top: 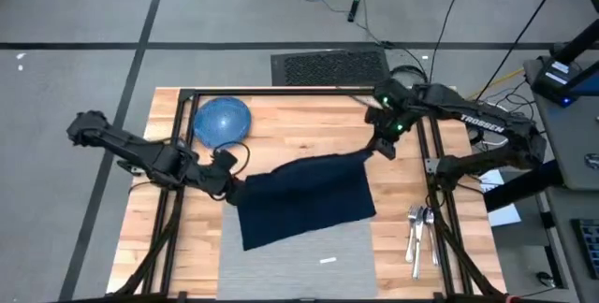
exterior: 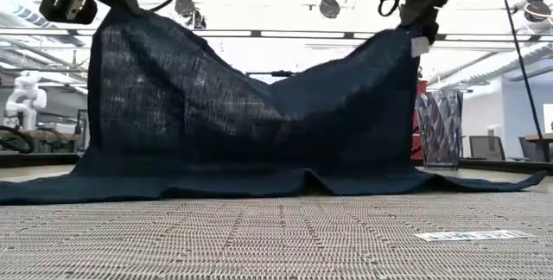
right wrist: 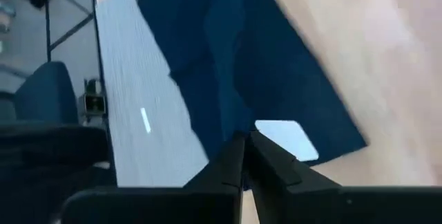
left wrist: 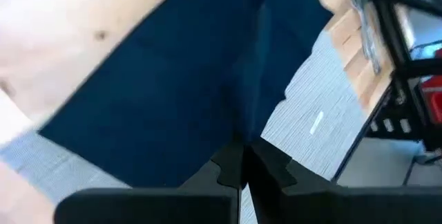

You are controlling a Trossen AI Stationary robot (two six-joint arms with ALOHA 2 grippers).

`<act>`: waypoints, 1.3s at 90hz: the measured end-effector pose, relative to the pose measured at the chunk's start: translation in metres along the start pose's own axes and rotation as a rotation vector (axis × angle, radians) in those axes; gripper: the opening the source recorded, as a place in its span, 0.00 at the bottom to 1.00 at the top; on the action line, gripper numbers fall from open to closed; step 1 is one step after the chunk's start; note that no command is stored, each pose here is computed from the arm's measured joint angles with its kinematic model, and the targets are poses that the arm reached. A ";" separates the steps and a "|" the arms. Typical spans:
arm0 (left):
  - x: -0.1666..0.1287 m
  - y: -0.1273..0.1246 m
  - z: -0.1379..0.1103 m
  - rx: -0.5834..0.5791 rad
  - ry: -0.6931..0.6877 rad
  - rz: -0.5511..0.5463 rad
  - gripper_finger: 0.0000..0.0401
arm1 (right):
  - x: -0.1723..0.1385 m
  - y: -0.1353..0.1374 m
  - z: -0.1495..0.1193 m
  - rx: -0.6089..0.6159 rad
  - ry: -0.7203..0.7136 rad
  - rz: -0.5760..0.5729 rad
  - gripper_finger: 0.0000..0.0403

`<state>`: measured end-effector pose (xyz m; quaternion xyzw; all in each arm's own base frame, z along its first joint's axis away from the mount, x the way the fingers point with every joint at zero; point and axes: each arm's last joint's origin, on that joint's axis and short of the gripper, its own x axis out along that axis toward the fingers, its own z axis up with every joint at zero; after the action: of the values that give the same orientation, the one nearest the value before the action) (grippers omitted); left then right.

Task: Set table place
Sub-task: Fold the dark blue napkin

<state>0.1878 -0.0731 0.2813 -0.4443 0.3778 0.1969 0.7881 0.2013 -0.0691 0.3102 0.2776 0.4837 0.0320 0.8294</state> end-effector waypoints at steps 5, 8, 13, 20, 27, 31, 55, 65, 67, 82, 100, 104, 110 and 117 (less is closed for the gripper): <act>0.005 -0.002 -0.004 0.002 0.026 0.012 0.00 | 0.013 -0.001 -0.006 0.013 0.037 0.008 0.00; 0.007 -0.003 -0.007 0.001 0.039 0.021 0.00 | 0.020 -0.001 -0.009 0.017 0.048 0.013 0.00; 0.012 -0.004 -0.011 0.009 0.062 0.032 0.00 | 0.031 -0.001 -0.013 0.023 0.055 0.023 0.00; 0.018 -0.007 -0.017 0.011 0.091 0.047 0.00 | 0.043 0.003 -0.018 0.026 0.049 0.044 0.00; 0.025 -0.009 -0.022 0.024 0.119 0.064 0.00 | 0.053 0.006 -0.021 0.024 0.046 0.064 0.00; 0.030 -0.010 -0.026 0.032 0.132 0.071 0.00 | 0.058 0.008 -0.023 0.024 0.049 0.071 0.00; 0.062 -0.019 -0.036 0.069 0.196 0.084 0.00 | 0.071 0.004 -0.034 0.059 0.090 0.056 0.00; 0.072 -0.025 -0.038 0.081 0.192 0.048 0.00 | 0.068 0.005 -0.036 0.055 0.082 0.044 0.00; 0.074 -0.026 -0.039 0.086 0.191 0.042 0.00 | 0.067 0.005 -0.036 0.053 0.080 0.045 0.00; 0.075 -0.027 -0.038 0.090 0.154 0.044 0.00 | 0.055 0.004 -0.035 0.063 0.017 0.042 0.00; 0.051 -0.018 -0.024 0.095 0.074 0.062 0.00 | 0.028 -0.011 -0.019 0.101 -0.125 -0.001 0.00; 0.045 -0.016 -0.020 0.091 0.053 0.065 0.00 | 0.021 -0.015 -0.015 0.101 -0.159 -0.012 0.00; 0.034 -0.011 -0.012 0.083 0.007 0.076 0.00 | 0.012 -0.021 -0.010 0.109 -0.202 -0.038 0.00; 0.023 -0.006 -0.003 0.081 -0.054 0.077 0.00 | 0.000 -0.027 -0.003 0.112 -0.252 -0.068 0.00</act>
<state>0.2050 -0.0789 0.2661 -0.3918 0.3806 0.2235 0.8072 0.1926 -0.0907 0.2954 0.3088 0.3858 -0.0581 0.8674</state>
